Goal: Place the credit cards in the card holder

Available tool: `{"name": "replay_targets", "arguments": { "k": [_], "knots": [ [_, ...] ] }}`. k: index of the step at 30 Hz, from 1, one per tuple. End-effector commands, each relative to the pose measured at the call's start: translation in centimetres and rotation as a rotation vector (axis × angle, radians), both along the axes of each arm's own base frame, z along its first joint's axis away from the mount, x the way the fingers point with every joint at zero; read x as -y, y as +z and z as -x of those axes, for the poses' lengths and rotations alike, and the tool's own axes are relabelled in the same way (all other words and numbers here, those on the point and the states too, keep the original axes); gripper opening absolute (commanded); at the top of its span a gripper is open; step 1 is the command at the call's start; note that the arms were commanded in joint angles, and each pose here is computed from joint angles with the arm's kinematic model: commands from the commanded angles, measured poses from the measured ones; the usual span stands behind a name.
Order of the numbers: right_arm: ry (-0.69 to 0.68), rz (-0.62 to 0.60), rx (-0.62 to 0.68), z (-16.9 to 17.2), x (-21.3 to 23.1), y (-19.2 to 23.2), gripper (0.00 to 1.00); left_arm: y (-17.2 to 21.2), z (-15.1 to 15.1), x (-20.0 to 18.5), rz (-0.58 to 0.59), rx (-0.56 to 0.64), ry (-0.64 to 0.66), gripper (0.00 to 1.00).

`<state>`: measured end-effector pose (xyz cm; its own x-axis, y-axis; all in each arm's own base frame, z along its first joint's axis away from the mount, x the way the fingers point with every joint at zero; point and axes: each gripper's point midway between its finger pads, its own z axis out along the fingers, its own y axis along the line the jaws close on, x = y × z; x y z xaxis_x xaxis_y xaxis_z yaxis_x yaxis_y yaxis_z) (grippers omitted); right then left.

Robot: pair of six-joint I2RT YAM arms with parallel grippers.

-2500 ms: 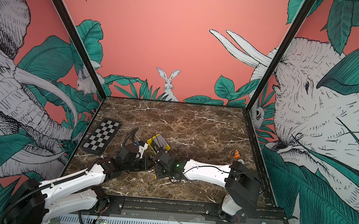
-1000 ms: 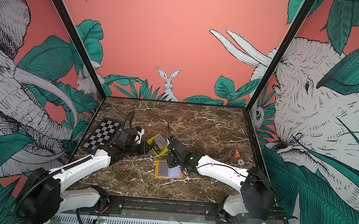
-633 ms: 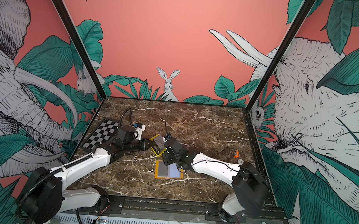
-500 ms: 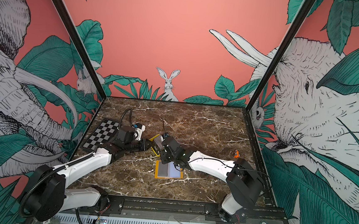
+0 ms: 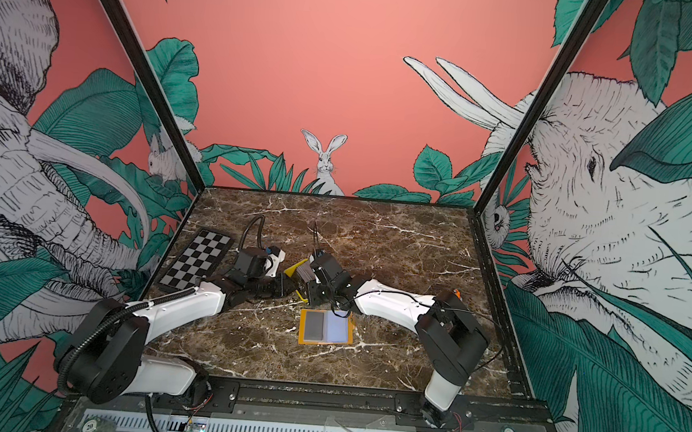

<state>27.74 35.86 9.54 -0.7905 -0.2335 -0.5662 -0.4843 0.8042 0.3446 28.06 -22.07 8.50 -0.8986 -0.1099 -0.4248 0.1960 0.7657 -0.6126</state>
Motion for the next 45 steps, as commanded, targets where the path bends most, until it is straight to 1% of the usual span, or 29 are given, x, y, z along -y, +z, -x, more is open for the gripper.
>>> {"name": "replay_targets", "arguments": {
  "k": [1, 5, 8, 23, 31, 40, 45],
  "knots": [
    [0.009, -0.036, -0.026, -0.5, -0.8, 0.2, 0.22, 1.1, -1.0, 0.1, 0.007, 0.028, 0.013, 0.22],
    [0.012, -0.038, -0.038, -0.9, -1.2, -0.3, 0.22, 0.4, -1.3, -0.5, -0.030, 0.022, 0.045, 0.22],
    [0.014, -0.029, -0.050, -1.0, -1.4, -1.1, 0.22, 0.2, -1.6, -0.5, -0.036, 0.020, 0.050, 0.22],
    [0.010, 0.028, -0.047, -1.9, -1.5, -2.3, 0.19, 0.3, -2.1, 0.8, 0.011, 0.005, 0.023, 0.23],
    [0.015, 0.042, -0.052, -2.0, -1.5, -2.7, 0.14, 0.3, -2.1, 0.6, 0.011, 0.005, 0.029, 0.22],
    [0.018, 0.041, -0.039, -2.1, -1.5, -2.2, 0.05, 0.4, -2.0, 0.6, 0.013, 0.007, 0.030, 0.22],
    [0.034, 0.031, -0.032, -1.9, -1.8, -1.5, 0.04, 0.6, -2.2, 0.5, 0.015, 0.011, 0.042, 0.22]
  ]
}}
